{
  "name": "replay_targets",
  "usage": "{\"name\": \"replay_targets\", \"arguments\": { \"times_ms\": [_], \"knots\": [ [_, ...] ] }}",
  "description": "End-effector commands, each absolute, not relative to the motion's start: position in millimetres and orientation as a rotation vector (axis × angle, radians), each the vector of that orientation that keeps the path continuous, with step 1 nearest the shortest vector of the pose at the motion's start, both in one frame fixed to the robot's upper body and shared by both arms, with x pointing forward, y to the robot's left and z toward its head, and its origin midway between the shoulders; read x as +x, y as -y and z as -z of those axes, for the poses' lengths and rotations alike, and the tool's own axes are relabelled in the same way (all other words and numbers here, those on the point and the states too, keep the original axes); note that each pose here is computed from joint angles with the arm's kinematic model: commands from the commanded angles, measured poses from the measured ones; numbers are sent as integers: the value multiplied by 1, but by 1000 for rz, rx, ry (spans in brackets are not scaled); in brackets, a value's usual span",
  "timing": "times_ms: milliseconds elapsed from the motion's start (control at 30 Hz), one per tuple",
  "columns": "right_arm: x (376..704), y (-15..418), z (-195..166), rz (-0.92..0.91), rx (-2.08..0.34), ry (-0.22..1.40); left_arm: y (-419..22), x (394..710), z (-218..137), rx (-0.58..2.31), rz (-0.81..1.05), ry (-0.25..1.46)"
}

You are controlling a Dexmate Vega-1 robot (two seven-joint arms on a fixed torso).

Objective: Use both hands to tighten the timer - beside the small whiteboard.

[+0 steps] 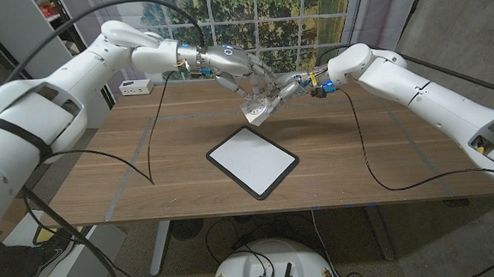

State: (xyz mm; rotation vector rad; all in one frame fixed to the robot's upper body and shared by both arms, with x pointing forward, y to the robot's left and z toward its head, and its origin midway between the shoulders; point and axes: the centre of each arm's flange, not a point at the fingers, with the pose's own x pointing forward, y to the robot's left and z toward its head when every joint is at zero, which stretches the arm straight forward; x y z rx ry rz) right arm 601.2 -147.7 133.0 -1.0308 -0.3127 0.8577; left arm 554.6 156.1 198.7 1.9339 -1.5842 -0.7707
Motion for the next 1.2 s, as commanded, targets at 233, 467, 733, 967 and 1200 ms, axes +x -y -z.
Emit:
{"name": "replay_targets", "arguments": {
  "times_ms": [233, 467, 733, 967, 1200],
  "knots": [
    [600, 158, -142, -757, -1093, 363, -197, 565, -209, 1270, 515, 1443],
    [591, 157, -141, -629, -1301, 415, -215, 574, -195, 1049, 476, 1316],
    [586, 157, -134, -585, -1410, 426, -230, 584, -168, 905, 438, 1169],
    [585, 162, -129, -549, -1518, 398, -250, 602, -133, 619, 473, 1005],
    [585, 162, -125, -500, -1645, 364, -260, 609, -112, 503, 488, 930]
  ]
}}
